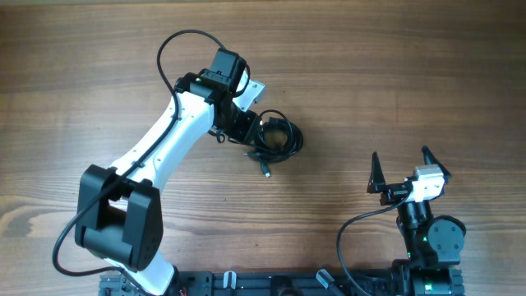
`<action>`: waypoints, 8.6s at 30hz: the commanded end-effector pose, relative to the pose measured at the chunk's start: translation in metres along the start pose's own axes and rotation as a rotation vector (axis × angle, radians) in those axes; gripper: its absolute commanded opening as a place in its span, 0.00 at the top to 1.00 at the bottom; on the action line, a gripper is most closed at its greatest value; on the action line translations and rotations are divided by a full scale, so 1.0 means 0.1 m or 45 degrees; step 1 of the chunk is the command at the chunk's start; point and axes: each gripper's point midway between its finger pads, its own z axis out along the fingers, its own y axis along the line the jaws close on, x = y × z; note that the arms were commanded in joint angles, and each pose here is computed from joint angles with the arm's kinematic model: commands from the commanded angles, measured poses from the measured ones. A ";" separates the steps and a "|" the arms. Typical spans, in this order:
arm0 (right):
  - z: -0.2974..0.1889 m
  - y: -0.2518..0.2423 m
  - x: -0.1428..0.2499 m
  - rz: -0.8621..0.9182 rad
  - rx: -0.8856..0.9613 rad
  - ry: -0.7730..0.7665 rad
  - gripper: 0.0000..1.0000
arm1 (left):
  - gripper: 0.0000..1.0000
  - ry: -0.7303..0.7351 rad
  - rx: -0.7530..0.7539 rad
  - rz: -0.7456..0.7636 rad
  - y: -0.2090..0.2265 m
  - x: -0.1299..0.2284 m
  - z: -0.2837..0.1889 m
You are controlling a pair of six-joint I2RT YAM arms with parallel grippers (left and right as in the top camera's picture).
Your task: Untangle cables
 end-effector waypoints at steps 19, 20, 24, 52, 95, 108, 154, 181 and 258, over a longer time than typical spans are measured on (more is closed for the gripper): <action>0.00 -0.01 -0.01 -0.008 0.012 -0.007 0.00 | 0.96 -0.370 0.017 -0.323 -0.14 -0.45 -0.96; 0.00 -0.01 -0.01 -0.008 0.012 -0.007 0.00 | 0.96 -0.401 0.020 -0.324 -0.16 -0.47 -1.04; 0.00 -0.01 -0.01 -0.007 0.012 -0.007 0.00 | 0.96 -0.478 0.021 -0.309 -0.19 -0.49 -1.26; 0.00 -0.01 -0.01 -0.008 0.012 -0.007 0.00 | 0.76 -0.461 0.309 -0.448 -0.54 -0.54 -1.30; -0.66 0.49 -1.84 0.474 -0.567 -0.690 0.00 | 0.00 -0.425 0.320 -0.421 -0.66 -0.49 -1.26; 0.03 0.85 -1.96 0.788 -0.783 0.261 0.00 | 0.00 -0.425 0.320 -0.421 -0.66 -0.49 -1.26; 0.44 2.82 0.14 0.581 -0.725 1.631 0.25 | 0.00 -0.396 -0.209 -1.261 1.00 0.14 -1.37; 0.73 3.19 0.00 0.563 -0.839 1.435 0.96 | 0.00 -0.355 -0.168 -1.135 0.92 0.14 -1.34; 1.31 1.70 -2.67 1.452 -0.145 0.159 0.96 | 0.38 0.008 0.023 -1.387 0.08 -0.10 -0.19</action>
